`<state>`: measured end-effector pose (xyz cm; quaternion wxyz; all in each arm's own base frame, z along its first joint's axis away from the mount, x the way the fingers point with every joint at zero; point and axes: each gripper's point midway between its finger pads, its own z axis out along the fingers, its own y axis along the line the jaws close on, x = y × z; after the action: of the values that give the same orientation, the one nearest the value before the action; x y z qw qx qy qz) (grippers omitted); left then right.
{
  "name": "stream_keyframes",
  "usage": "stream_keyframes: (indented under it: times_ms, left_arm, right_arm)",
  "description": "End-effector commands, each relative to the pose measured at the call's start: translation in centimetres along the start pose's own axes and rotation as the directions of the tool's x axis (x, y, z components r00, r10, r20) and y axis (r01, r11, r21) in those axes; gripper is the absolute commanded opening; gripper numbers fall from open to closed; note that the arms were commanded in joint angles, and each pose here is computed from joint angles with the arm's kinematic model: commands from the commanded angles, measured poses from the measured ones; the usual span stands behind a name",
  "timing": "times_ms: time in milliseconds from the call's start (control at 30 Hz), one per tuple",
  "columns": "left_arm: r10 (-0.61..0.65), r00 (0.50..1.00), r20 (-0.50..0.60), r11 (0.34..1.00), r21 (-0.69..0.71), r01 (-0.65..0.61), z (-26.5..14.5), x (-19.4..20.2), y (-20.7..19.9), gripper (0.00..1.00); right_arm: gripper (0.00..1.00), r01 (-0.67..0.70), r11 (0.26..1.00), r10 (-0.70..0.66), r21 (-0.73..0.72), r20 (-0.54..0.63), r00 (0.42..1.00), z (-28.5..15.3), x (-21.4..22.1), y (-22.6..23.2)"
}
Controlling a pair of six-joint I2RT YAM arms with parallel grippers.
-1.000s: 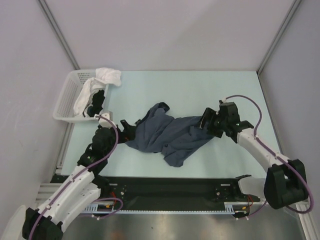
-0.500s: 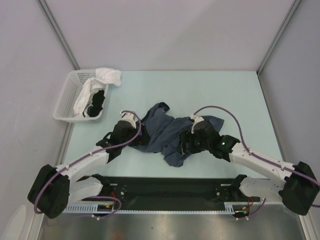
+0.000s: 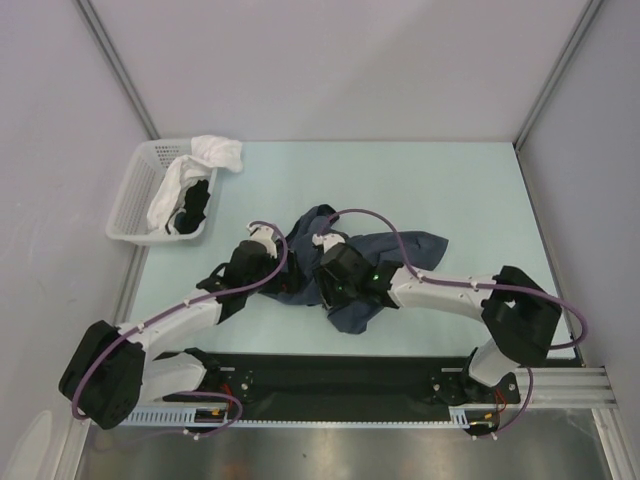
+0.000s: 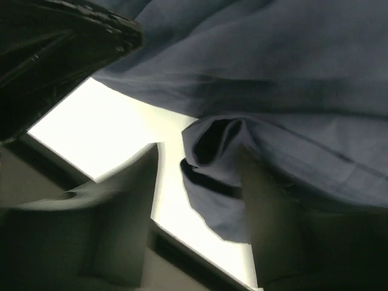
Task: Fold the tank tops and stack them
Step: Flatten the tank top out
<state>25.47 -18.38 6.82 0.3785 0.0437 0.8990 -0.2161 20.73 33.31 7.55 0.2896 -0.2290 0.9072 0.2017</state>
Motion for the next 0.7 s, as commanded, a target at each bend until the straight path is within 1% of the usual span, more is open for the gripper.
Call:
stream_keyframes:
  times_ms: [0, 33, 67, 100, 133, 233, 267, 300, 333, 367, 400, 433, 467, 500, 533, 567, 600, 633, 667]
  left_arm:
    - [0.034, 0.998, 0.058, 0.997, 0.074, -0.038, 0.0, -2.3, -2.0, 1.0]
    - [0.032, 0.998, 0.056, 0.996, 0.087, -0.037, 0.0, -2.3, -2.2, 1.0]
    - [0.034, 0.998, 0.051, 0.995, 0.09, -0.039, 0.0, -2.2, -2.3, 1.0]
    - [0.036, 0.998, 0.049, 0.995, 0.095, -0.04, 0.1, -2.2, -2.4, 1.0]
    - [0.036, 0.998, 0.048, 0.994, 0.098, -0.041, 0.1, -2.2, -2.4, 1.0]
    - [0.044, 0.998, 0.046, 0.992, 0.114, -0.049, 0.1, -2.2, -2.8, 1.0]
    - [0.049, 0.998, 0.043, 0.992, 0.117, -0.054, 0.1, -2.0, -2.8, 1.0]
    - [0.053, 0.998, 0.043, 0.991, 0.121, -0.058, 0.2, -2.1, -3.0, 1.0]
    - [0.058, 0.997, 0.043, 0.99, 0.127, -0.063, 0.2, -2.1, -3.1, 1.0]
    - [0.063, 0.997, 0.041, 0.989, 0.131, -0.068, 0.2, -2.0, -3.3, 1.0]
    - [0.065, 0.997, 0.039, 0.989, 0.131, -0.07, 0.3, -2.1, -3.5, 1.0]
    - [0.07, 0.997, 0.034, 0.989, 0.131, -0.074, 0.4, -2.1, -3.6, 1.0]
    - [0.073, 0.997, 0.029, 0.988, 0.136, -0.077, 0.5, -2.0, -3.8, 1.0]
    - [0.075, 0.997, 0.027, 0.989, 0.129, -0.078, 0.7, -2.2, -3.9, 1.0]
    - [0.077, 0.997, 0.018, 0.99, 0.12, -0.079, 0.8, -2.1, -3.8, 1.0]
    - [0.076, 0.997, 0.016, 0.991, 0.109, -0.078, 0.9, -2.2, -3.7, 1.0]
    - [0.074, 0.997, 0.021, 0.993, 0.086, -0.076, 1.0, -2.7, -3.6, 1.0]
    - [0.075, 0.997, 0.011, 0.995, 0.061, -0.076, 0.9, -2.7, -3.2, 1.0]
    - [0.068, 0.998, 0.011, 0.997, 0.045, -0.068, 0.9, -3.0, -3.1, 1.0]
  right_arm:
    - [0.44, 0.049, 0.997, -0.052, 0.057, 0.051, 0.997, 0.7, -1.9, 0.1]
    - [0.36, 0.053, 0.996, -0.055, 0.066, 0.039, 0.998, 1.0, -1.5, -0.1]
    - [0.24, 0.051, 0.996, -0.054, 0.071, 0.038, 0.998, 1.0, -1.4, -0.2]
    - [0.09, 0.044, 0.995, -0.046, 0.086, 0.03, 0.998, 0.7, -1.0, -0.5]
    - [0.01, 0.04, 0.993, -0.046, 0.107, 0.059, 0.997, -0.3, -1.4, -0.7]
    - [0.0, 0.015, 0.991, -0.027, 0.135, 0.089, 0.996, -3.0, -0.8, -1.1]
    - [0.0, -0.015, 0.993, 0.001, 0.121, 0.115, 0.993, -4.9, -0.5, -1.4]
    - [0.0, -0.029, 0.992, 0.017, 0.124, 0.095, 0.995, -5.9, 0.5, -1.9]
    - [0.0, -0.082, 0.991, 0.073, 0.11, 0.08, 0.994, -6.6, 1.6, -2.0]
    - [0.0, -0.124, 0.987, 0.115, 0.098, 0.09, 0.989, -8.0, 2.5, -2.6]
    - [0.0, -0.149, 0.98, 0.144, 0.129, 0.047, 0.988, -8.6, 4.4, -3.6]
    - [0.0, -0.258, 0.956, 0.253, 0.143, 0.046, 0.966, -9.2, 5.4, -3.9]
    - [0.0, -0.306, 0.937, 0.304, 0.169, 0.042, 0.952, -9.7, 6.4, -4.5]
    - [0.0, -0.333, 0.925, 0.334, 0.183, 0.023, 0.942, -10.7, 8.5, -5.0]
    - [0.0, -0.352, 0.918, 0.352, 0.18, 0.031, 0.935, -11.2, 9.2, -5.0]
    - [0.0, -0.431, 0.882, 0.429, 0.189, 0.055, 0.902, -11.6, 9.6, -5.1]
    - [0.0, -0.448, 0.87, 0.444, 0.206, 0.069, 0.894, -12.8, 10.4, -5.9]
    - [0.0, -0.457, 0.862, 0.444, 0.219, 0.111, 0.889, -13.3, 10.3, -6.5]
    - [0.0, -0.508, 0.832, 0.488, 0.223, 0.143, 0.861, -13.8, 10.3, -6.9]
